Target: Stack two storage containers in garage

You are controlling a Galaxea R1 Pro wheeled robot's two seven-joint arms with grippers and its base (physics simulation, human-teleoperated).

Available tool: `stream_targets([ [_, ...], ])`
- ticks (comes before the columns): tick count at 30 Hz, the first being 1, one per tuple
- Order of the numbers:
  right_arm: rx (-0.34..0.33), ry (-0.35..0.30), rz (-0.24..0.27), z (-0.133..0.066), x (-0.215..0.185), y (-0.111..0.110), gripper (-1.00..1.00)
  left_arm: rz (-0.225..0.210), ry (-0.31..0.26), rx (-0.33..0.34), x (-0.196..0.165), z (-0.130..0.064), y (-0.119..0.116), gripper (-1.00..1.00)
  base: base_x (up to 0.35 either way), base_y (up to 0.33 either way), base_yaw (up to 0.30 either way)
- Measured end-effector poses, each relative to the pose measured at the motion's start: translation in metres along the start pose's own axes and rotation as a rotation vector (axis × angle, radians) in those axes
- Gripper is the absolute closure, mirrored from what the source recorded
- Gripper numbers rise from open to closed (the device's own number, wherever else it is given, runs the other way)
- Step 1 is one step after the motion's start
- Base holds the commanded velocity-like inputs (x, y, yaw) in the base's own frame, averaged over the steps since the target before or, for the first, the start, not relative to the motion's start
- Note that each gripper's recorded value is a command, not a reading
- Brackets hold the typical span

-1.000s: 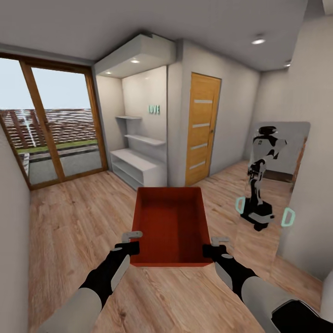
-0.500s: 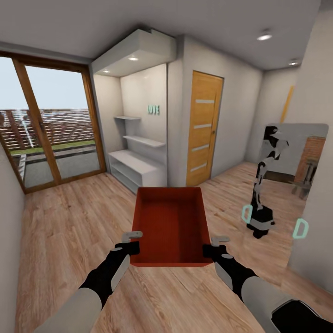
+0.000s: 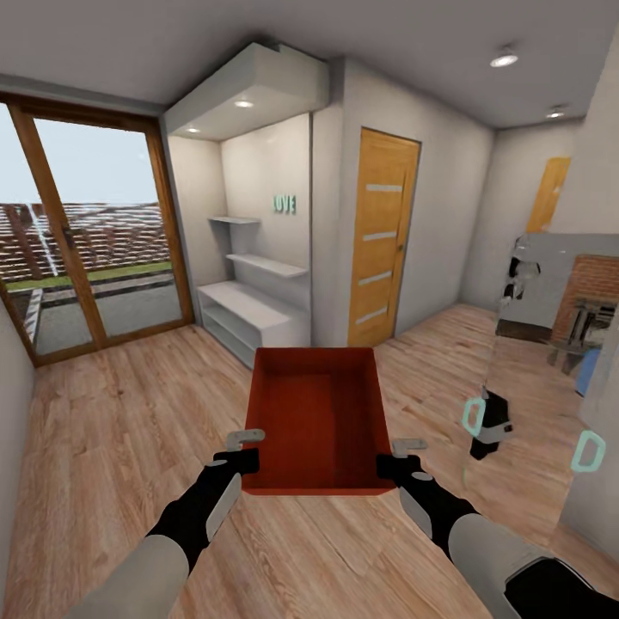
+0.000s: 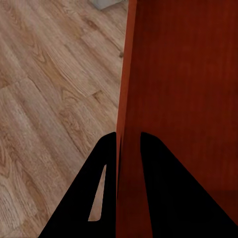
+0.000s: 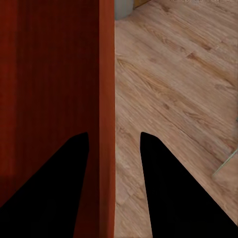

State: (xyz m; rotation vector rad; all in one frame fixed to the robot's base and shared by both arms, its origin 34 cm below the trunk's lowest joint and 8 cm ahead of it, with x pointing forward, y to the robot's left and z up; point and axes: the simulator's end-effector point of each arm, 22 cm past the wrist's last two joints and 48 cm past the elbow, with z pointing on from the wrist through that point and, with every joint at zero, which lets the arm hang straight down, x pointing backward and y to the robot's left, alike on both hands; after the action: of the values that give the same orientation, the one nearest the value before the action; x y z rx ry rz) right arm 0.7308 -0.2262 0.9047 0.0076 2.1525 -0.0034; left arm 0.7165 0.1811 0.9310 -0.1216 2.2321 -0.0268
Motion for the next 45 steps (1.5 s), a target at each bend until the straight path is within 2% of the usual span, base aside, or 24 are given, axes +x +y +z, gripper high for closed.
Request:
stream_targets([
  [37,0.0,0.001,0.0,0.0,0.0002,0.0,1.0,0.0,0.001,0.0,0.0003,0.0001,0.0,1.0,0.322,0.0,0.0],
  [40,0.002,0.005,-0.008,0.0004,0.0023,0.0023,1.0,-0.013,0.009,0.004,0.0054,0.0023,0.003,1.0,0.0,0.0,0.0],
  [45,0.002,0.004,-0.008,0.0004,0.0016,0.0021,1.0,-0.007,0.007,0.005,0.0043,0.0023,0.0026,1.0,0.0,0.0,0.0],
])
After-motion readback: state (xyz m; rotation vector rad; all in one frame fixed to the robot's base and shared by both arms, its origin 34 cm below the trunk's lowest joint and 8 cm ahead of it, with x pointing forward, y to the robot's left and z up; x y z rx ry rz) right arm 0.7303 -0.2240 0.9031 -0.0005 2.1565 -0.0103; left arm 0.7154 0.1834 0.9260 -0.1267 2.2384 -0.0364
